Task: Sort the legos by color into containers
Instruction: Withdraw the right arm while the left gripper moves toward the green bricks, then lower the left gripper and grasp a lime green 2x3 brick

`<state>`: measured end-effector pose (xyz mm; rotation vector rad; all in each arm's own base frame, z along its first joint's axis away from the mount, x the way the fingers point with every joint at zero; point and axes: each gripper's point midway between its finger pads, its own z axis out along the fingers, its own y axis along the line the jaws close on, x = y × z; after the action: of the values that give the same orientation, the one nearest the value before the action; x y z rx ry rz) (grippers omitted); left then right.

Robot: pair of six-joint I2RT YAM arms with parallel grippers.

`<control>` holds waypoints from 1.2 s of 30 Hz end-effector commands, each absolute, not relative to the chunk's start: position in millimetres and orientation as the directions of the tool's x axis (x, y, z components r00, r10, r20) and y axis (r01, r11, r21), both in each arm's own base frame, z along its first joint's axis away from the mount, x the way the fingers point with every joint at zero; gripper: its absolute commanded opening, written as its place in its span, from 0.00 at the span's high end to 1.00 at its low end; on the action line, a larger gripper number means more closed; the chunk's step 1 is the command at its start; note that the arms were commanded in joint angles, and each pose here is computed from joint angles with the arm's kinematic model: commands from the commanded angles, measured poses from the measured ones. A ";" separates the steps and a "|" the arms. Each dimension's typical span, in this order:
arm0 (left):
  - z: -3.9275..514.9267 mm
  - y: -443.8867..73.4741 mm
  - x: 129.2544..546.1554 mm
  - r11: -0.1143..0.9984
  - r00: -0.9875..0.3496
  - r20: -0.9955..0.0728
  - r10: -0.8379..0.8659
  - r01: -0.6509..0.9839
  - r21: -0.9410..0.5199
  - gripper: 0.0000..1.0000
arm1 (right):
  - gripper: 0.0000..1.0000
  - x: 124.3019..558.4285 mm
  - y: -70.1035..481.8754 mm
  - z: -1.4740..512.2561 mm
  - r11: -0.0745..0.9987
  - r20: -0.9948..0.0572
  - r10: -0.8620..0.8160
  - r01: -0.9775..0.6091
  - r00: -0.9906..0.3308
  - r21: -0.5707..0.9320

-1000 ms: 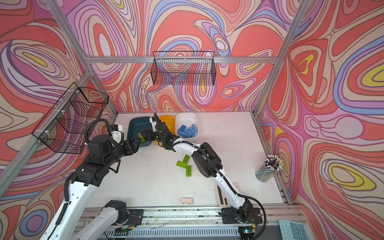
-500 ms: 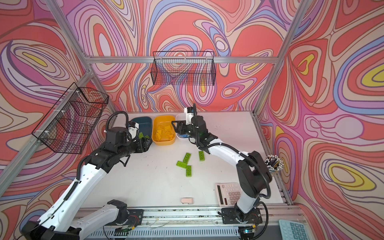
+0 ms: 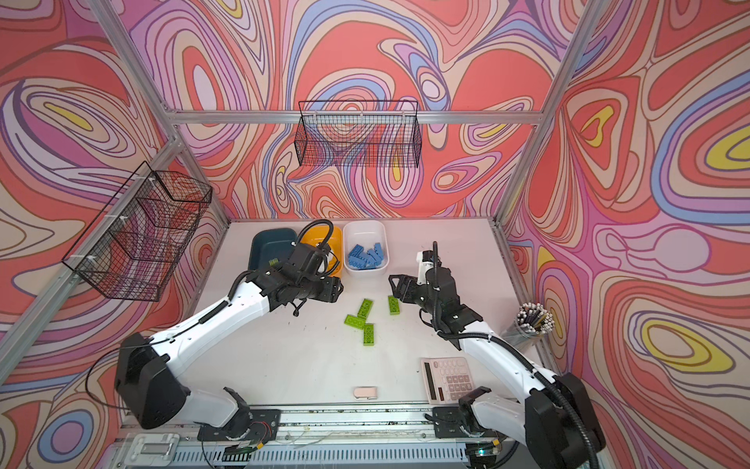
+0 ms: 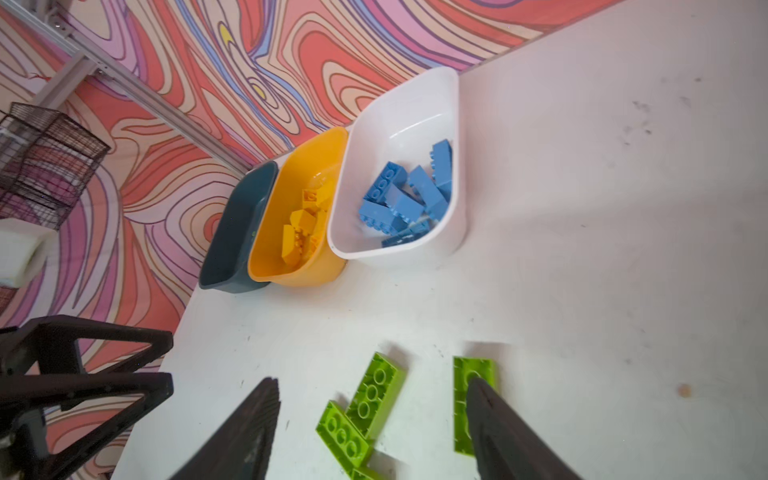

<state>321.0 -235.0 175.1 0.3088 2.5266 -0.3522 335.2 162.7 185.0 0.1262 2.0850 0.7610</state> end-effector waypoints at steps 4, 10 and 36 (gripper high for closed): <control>153.2 -268.3 332.6 0.953 -0.830 -0.531 0.170 0.275 -0.126 0.31 | 0.23 325.4 120.5 146.5 0.857 -0.684 0.399 -0.018 -0.611 0.516; 121.0 -295.6 333.8 0.954 -0.854 -0.482 0.197 0.281 -0.109 0.30 | 0.23 325.0 106.9 137.8 0.859 -0.690 0.433 0.034 -0.580 0.511; 36.2 -326.6 331.0 0.963 -0.904 -0.357 0.235 0.267 -0.044 0.37 | 0.23 321.0 104.7 127.8 0.853 -0.694 0.446 0.035 -0.565 0.520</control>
<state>329.5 -319.3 37.2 0.3785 2.7596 -0.1264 320.3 109.9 126.0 0.3175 2.1427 0.5783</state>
